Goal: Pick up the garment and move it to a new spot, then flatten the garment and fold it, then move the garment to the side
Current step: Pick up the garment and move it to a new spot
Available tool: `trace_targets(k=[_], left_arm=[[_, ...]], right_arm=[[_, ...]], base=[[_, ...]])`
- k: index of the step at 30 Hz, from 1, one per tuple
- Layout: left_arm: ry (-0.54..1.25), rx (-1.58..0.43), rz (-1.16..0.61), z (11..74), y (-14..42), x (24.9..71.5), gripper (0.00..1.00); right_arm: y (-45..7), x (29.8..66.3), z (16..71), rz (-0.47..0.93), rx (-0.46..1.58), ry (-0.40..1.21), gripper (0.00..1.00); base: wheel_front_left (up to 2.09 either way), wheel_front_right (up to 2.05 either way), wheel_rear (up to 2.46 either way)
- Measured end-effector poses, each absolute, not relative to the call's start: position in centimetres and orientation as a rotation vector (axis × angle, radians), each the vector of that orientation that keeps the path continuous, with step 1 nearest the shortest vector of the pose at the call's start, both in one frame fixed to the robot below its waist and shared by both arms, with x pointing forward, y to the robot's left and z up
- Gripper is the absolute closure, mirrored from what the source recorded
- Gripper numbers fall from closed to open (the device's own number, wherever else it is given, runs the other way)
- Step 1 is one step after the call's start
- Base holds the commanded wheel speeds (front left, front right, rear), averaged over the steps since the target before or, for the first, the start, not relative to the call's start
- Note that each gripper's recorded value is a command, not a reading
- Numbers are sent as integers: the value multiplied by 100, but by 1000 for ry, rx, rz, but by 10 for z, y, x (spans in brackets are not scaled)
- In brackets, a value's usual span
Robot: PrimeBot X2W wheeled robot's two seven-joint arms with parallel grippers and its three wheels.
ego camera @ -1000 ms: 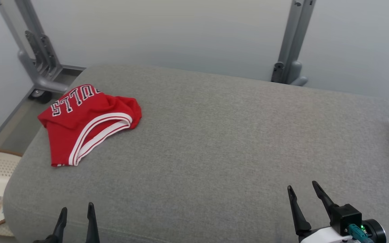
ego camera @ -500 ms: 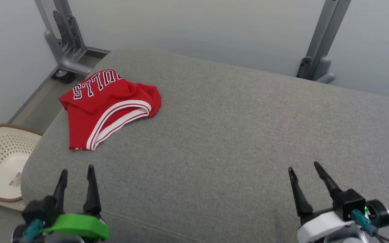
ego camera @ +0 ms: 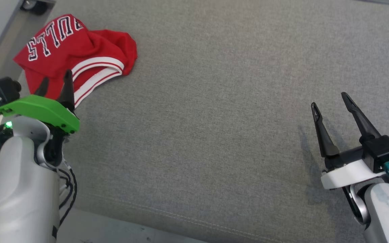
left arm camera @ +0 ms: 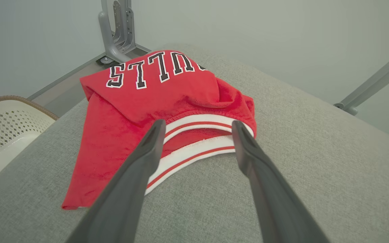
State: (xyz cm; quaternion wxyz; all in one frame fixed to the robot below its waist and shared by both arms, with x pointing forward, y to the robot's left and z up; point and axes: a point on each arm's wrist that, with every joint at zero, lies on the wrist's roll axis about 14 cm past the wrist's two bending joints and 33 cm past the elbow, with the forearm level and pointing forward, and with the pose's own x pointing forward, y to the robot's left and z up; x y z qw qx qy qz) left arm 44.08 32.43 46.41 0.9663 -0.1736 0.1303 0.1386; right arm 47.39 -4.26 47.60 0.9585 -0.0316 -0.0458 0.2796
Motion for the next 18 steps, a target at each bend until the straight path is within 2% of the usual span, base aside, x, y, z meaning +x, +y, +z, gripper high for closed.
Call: trace_targets(k=[5,9,13,15,16,18], left_arm=[[379,-394,326,422,336,473,0],[461,-387,375,390,345,479,0],[621,-364,399,343,344,473,2],[639,-343,403,336,347,478,77],[648,-335,399,332,346,480,98],[649,-313,395,329,348,483,100]], right_arm=[[-52,489,443,562,-56,-40,0],[-61,493,424,548,-52,-3,0],[-78,494,405,504,-49,40,0],[-88,493,400,473,-50,57,0],[-92,491,397,462,-51,68,0],[-99,487,393,443,-51,87,0]], base=[[0,0,0],[0,0,0],[0,0,0],[0,0,0],[0,0,0],[0,0,0]])
